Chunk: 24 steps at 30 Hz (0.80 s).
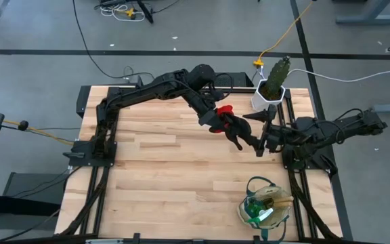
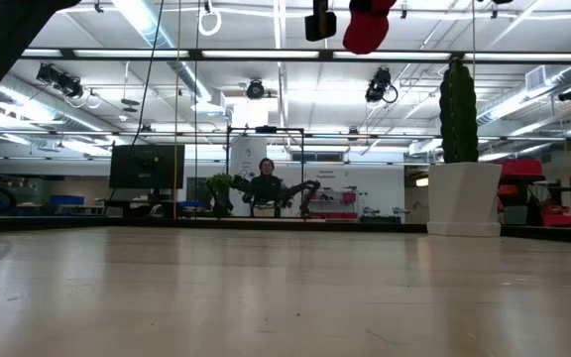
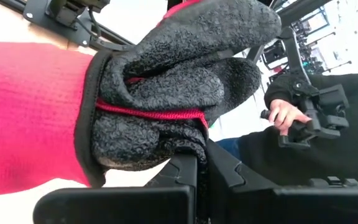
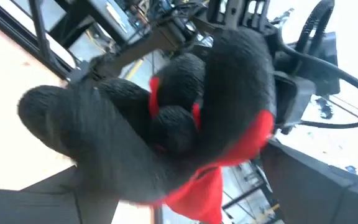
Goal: Pick & Place Garden tools in Gardening bag
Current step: Put the red gloves into the gardening tool bag
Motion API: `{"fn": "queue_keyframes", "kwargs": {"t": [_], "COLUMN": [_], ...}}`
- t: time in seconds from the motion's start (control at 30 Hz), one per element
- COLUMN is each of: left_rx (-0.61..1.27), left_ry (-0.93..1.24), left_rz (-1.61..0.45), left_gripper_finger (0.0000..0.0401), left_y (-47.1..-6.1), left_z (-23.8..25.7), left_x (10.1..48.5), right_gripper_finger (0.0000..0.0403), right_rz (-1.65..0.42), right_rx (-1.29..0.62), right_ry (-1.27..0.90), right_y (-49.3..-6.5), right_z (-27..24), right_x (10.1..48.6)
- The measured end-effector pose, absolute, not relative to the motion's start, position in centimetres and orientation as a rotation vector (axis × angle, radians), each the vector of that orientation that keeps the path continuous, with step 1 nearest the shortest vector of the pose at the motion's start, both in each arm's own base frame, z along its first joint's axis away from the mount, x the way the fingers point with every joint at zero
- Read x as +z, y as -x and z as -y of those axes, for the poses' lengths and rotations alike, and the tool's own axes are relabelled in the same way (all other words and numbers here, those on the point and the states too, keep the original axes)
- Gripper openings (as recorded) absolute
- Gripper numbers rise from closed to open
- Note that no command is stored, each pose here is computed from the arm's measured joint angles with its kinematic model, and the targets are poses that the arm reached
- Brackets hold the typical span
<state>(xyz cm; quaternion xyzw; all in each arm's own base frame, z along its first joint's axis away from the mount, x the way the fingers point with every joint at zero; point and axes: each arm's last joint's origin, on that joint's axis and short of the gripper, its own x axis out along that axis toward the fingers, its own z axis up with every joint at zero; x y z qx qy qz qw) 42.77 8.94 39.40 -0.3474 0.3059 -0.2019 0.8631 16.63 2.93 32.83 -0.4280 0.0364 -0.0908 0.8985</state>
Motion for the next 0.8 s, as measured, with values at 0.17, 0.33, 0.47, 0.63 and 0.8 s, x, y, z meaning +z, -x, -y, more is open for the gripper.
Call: {"fn": "queue_keyframes", "kwargs": {"t": [0.17, 0.33, 0.47, 0.63, 0.8], "left_rx": [-0.436, -0.444, -0.456, -0.472, -0.488], "left_ry": [0.745, 0.747, 0.767, 0.767, 0.771], "left_rz": [-0.642, -0.636, -0.633, -0.633, -0.622], "left_gripper_finger": [0.0012, 0.0010, 0.0011, 0.0010, 0.0011], "left_y": [-42.8, -42.8, -42.9, -42.9, -43.0], "left_z": [-8.8, -8.8, -8.8, -8.6, -8.6], "left_x": [39.5, 39.5, 39.7, 39.7, 39.9], "right_gripper_finger": [0.0362, 0.0362, 0.0362, 0.0362, 0.0358], "right_rz": [-0.051, 0.011, 0.043, 0.042, 0.041], "right_rx": [-0.132, -0.147, -0.160, -0.160, -0.160], "right_ry": [0.859, 0.838, 0.816, 0.812, 0.812], "right_y": [-17.3, -18.1, -18.3, -18.3, -18.3], "right_z": [-3.3, -3.5, -3.6, -3.6, -3.6], "right_x": [32.6, 33.0, 33.2, 33.2, 33.2]}}
